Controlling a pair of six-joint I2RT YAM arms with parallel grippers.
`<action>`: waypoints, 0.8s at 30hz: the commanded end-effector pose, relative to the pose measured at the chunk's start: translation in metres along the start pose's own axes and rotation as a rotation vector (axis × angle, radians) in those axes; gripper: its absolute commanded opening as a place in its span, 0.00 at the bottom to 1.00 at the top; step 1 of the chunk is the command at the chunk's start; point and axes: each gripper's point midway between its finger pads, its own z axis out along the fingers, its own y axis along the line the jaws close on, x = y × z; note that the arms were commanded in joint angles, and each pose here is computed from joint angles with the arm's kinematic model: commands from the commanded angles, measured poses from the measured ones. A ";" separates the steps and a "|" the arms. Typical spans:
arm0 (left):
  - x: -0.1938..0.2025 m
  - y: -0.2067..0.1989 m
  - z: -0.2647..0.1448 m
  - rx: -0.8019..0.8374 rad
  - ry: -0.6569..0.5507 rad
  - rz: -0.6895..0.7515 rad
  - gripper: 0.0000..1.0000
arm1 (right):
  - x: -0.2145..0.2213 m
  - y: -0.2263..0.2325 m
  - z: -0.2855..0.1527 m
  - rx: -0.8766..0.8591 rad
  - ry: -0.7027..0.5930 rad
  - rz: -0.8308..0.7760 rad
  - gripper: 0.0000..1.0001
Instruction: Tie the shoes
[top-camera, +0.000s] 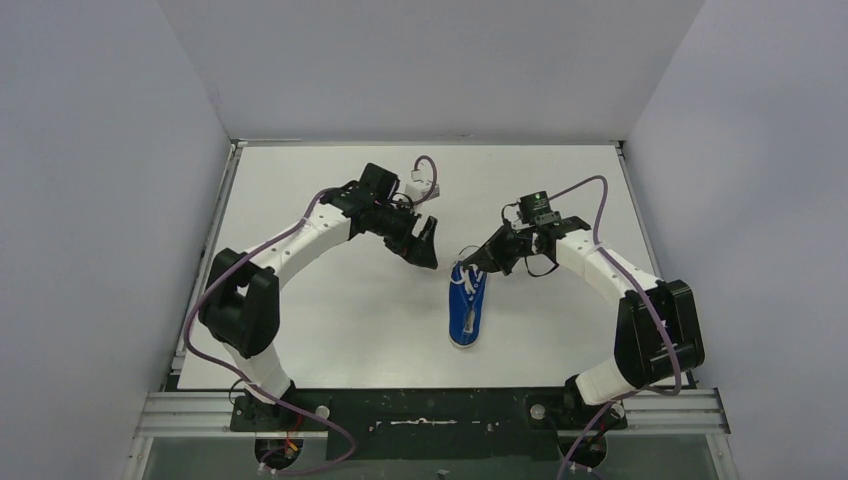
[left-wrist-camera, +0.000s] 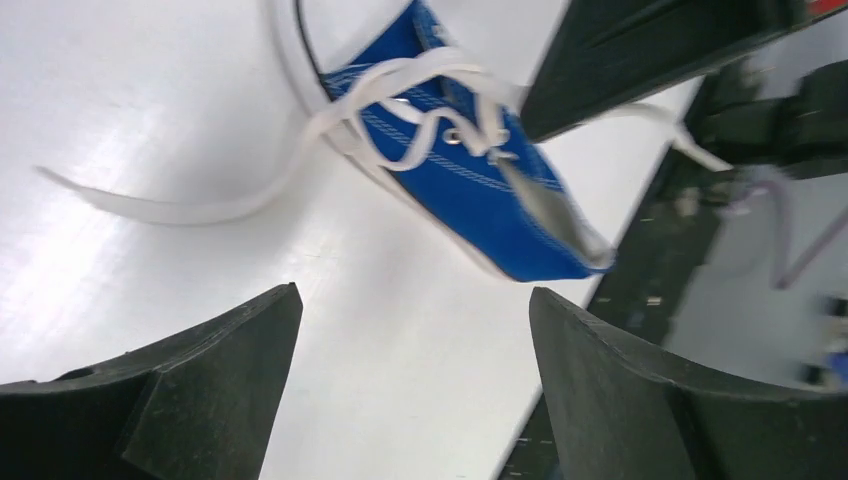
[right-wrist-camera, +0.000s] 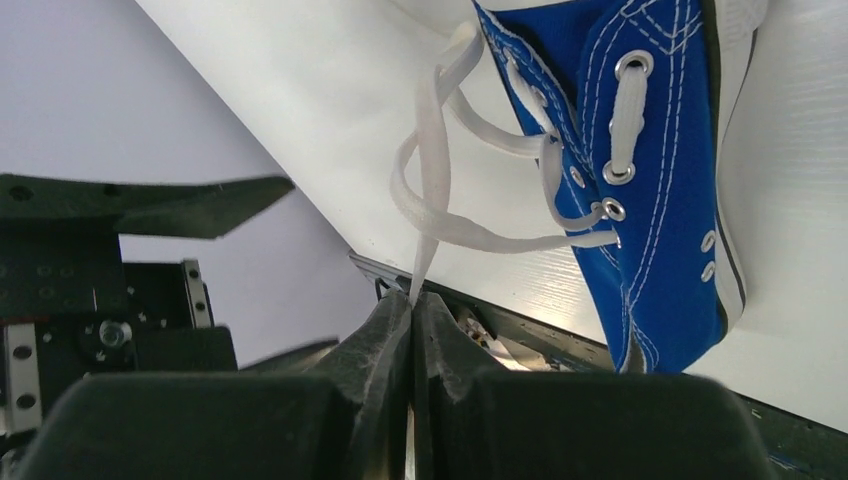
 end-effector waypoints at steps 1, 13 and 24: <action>-0.011 0.045 0.006 -0.160 -0.015 0.418 0.80 | 0.014 0.020 -0.025 -0.058 0.026 -0.094 0.00; -0.019 0.071 0.079 -0.266 0.051 0.644 0.74 | 0.020 0.021 -0.038 -0.065 0.039 -0.125 0.00; 0.008 0.114 0.099 -0.461 0.071 0.560 0.41 | 0.026 0.021 -0.049 -0.075 0.035 -0.134 0.00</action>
